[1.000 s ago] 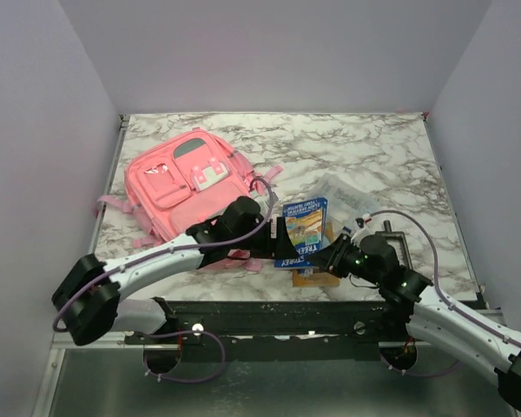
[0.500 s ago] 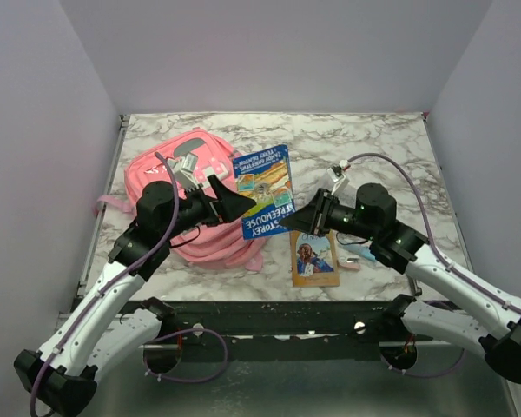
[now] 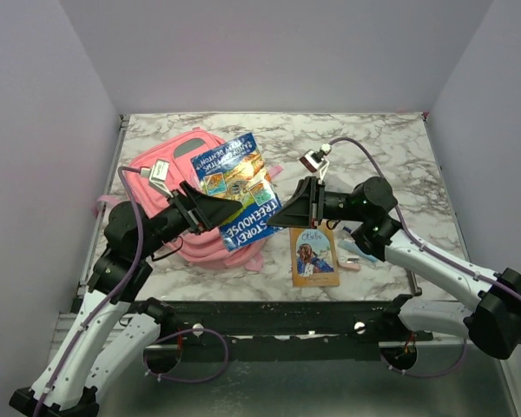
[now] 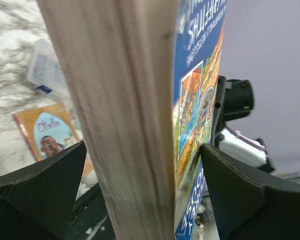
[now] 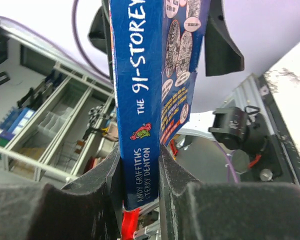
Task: Pack the student bag
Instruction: Pick up the book from the center of the board.
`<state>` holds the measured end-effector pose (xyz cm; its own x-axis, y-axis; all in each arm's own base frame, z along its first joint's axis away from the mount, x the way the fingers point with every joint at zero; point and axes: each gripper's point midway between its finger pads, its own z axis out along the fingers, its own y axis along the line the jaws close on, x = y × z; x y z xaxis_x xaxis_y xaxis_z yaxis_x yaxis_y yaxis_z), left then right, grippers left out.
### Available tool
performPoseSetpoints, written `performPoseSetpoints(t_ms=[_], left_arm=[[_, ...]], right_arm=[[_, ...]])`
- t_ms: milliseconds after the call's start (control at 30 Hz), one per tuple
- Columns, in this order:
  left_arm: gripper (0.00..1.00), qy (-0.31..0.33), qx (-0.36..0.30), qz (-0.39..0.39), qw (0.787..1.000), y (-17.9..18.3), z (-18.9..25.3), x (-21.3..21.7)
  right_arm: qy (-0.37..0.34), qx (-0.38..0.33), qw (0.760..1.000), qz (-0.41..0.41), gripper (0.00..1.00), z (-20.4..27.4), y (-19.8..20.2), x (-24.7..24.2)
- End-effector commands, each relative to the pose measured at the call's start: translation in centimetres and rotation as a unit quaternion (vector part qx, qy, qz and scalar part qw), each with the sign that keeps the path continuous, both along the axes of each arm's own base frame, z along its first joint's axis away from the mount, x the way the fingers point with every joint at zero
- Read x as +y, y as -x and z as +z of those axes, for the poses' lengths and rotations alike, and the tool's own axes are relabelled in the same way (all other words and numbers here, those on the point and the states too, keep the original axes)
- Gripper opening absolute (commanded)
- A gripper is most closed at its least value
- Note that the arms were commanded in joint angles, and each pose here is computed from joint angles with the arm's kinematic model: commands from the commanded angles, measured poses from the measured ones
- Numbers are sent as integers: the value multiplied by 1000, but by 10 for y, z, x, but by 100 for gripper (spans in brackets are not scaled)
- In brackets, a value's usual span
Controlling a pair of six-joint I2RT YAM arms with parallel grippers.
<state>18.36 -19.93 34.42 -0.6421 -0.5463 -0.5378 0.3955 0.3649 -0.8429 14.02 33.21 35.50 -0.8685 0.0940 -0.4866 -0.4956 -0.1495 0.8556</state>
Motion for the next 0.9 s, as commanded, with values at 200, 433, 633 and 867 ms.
performPoseSetpoints(t_ms=[200, 433, 633, 867], left_arm=[[65, 100, -58, -78, 990, 29, 53, -10], [26, 122, -71, -31, 989, 26, 63, 3], [3, 161, -99, 27, 982, 12, 77, 17], [0, 211, -112, 41, 970, 5, 86, 22]], right_arm=[[-72, -69, 993, 67, 1, 41, 28, -12], [-24, -45, 999, -4, 31, 27, -4, 2], [-102, 35, 989, -97, 70, 28, -30, -3], [-162, 92, 974, -131, 73, 32, -17, 21]])
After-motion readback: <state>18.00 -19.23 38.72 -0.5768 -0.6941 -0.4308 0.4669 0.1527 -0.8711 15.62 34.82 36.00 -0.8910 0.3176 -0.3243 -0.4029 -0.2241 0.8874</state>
